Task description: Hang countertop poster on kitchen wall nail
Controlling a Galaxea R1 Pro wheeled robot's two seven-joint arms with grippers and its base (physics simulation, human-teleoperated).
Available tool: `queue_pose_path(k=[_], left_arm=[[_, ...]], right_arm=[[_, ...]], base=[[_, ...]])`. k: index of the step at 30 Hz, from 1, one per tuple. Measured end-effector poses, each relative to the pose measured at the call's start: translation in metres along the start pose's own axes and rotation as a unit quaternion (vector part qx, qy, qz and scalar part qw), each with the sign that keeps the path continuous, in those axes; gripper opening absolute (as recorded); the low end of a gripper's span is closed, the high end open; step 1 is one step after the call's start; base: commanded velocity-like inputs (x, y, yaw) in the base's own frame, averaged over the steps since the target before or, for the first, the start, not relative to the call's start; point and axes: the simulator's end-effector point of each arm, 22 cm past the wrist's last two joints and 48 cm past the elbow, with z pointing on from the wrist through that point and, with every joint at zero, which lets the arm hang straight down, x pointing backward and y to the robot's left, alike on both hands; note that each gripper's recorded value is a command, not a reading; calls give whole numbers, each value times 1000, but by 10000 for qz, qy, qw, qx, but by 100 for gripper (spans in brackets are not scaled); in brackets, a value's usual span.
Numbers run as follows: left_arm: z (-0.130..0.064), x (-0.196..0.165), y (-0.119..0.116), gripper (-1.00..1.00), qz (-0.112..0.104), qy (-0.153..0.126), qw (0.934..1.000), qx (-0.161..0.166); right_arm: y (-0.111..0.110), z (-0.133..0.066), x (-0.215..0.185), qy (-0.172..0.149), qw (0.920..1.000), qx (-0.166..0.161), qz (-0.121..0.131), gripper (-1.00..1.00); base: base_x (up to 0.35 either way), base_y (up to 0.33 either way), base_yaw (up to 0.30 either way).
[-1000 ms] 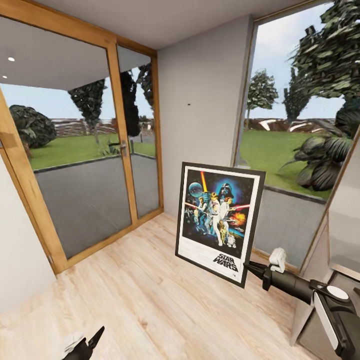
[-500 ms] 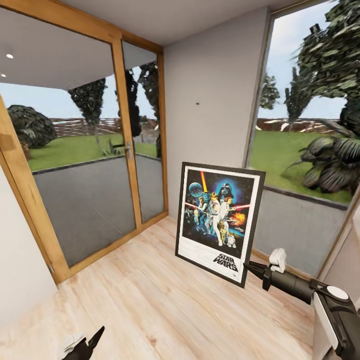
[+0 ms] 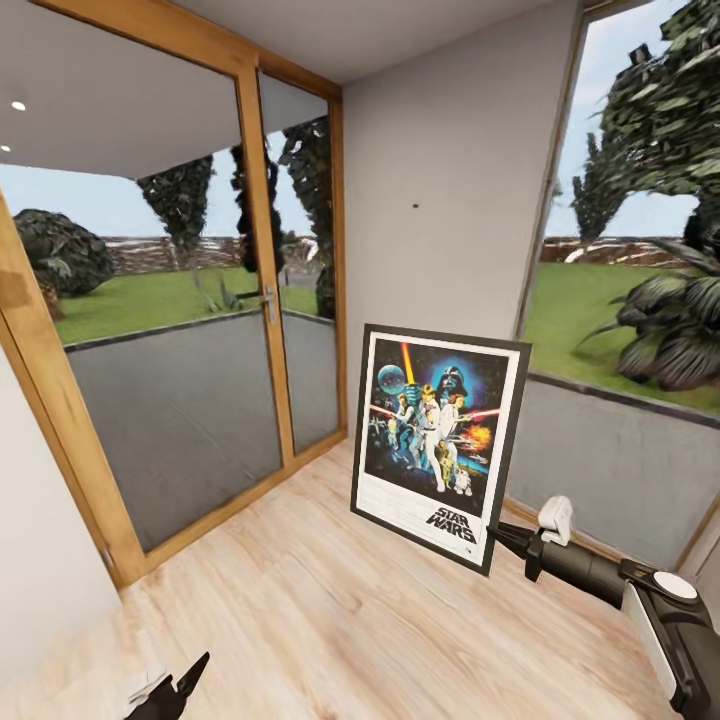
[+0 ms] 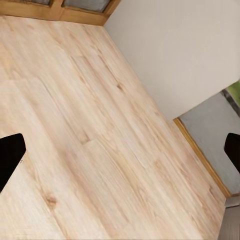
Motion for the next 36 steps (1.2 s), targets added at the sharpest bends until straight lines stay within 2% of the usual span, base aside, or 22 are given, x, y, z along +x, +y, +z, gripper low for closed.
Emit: queue_pose_path(k=[11, 21, 29, 36], left_arm=[[0, 0, 0, 100, -5, -7, 10000, -2], [0, -3, -2, 100, 7, -29, 10000, 19], [0, -5, -3, 100, 20, -53, 10000, 35], [0, -6, -4, 100, 21, -64, 10000, 45]], right_arm=[[0, 0, 0, -2, 10000, 0, -1, -100], [1, -1, -3, -26, 10000, -1, -26, -100], [2, -2, -6, -48, 10000, -1, -51, -100], [2, -2, -8, -57, 10000, 0, -60, -100]], base=[[263, 266, -11], [263, 266, -183], [94, 94, -219], [171, 141, -71]])
